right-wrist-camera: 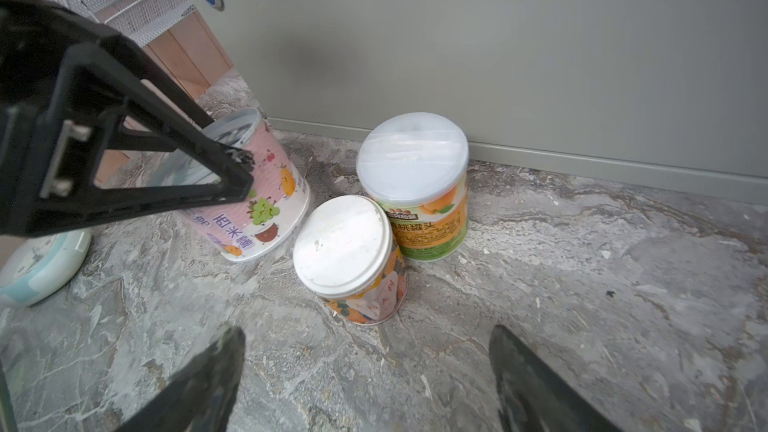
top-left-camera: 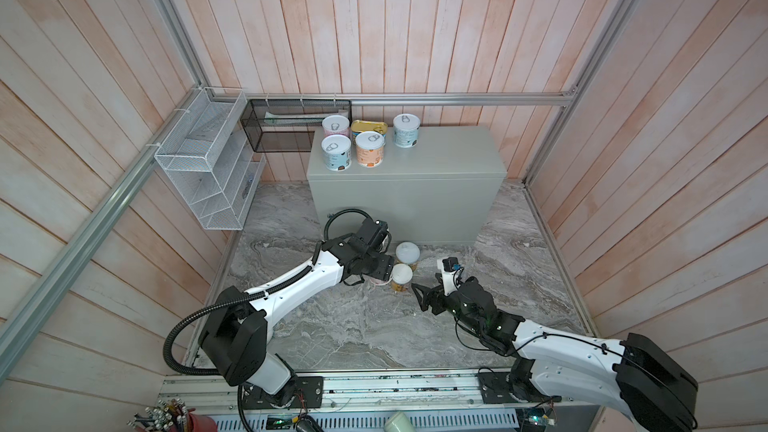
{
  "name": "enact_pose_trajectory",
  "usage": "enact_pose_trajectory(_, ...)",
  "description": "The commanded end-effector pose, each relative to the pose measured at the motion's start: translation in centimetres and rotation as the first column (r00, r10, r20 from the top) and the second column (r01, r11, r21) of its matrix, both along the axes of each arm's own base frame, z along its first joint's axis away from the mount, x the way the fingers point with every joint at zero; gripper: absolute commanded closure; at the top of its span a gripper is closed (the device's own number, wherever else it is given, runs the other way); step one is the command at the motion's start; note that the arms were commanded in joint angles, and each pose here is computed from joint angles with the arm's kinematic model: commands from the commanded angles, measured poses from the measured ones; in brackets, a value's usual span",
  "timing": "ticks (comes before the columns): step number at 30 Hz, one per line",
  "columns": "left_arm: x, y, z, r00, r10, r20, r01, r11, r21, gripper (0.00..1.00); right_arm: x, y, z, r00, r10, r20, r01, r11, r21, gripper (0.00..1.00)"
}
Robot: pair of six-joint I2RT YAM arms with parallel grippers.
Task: Place and organize the canned foods onto the counter
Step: 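Lift the pink pull-tab can with the left gripper while the right gripper approaches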
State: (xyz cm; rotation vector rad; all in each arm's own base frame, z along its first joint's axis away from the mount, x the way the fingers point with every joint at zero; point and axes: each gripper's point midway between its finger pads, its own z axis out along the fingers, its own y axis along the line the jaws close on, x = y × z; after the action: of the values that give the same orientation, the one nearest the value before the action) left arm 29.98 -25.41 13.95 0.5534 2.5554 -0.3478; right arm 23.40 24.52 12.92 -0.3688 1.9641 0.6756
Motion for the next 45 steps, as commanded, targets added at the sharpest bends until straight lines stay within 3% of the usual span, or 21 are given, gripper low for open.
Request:
enact_pose_trajectory(1,0.3,-0.7,3.2,0.998,-0.02,0.064,0.024,0.998,-0.056,0.42,0.3,1.0,1.8,0.998,0.01,0.067,-0.01,1.0,-0.002,0.08)
enact_pose_trajectory(16,0.1,-0.2,2.9,0.998,-0.012,0.064,0.014,0.999,-0.04,0.44,0.0,0.6,2.6,0.997,-0.002,0.072,0.0,0.999,0.033,0.08)
enact_pose_trajectory(23,-0.4,-0.8,5.0,0.997,-0.031,0.068,0.037,0.995,-0.09,0.45,-1.2,1.9,3.3,0.99,0.086,0.113,-0.091,0.995,0.044,0.08)
enact_pose_trajectory(32,-1.8,-2.5,7.6,0.992,-0.097,0.075,0.108,0.981,-0.161,0.45,-1.6,3.3,4.2,0.982,0.124,0.145,-0.128,0.992,0.016,0.08)
enact_pose_trajectory(45,-3.7,-6.6,7.3,0.978,-0.204,0.038,0.208,0.957,-0.205,0.45,-0.9,2.2,4.0,0.987,0.045,0.152,-0.047,0.999,0.015,0.08)
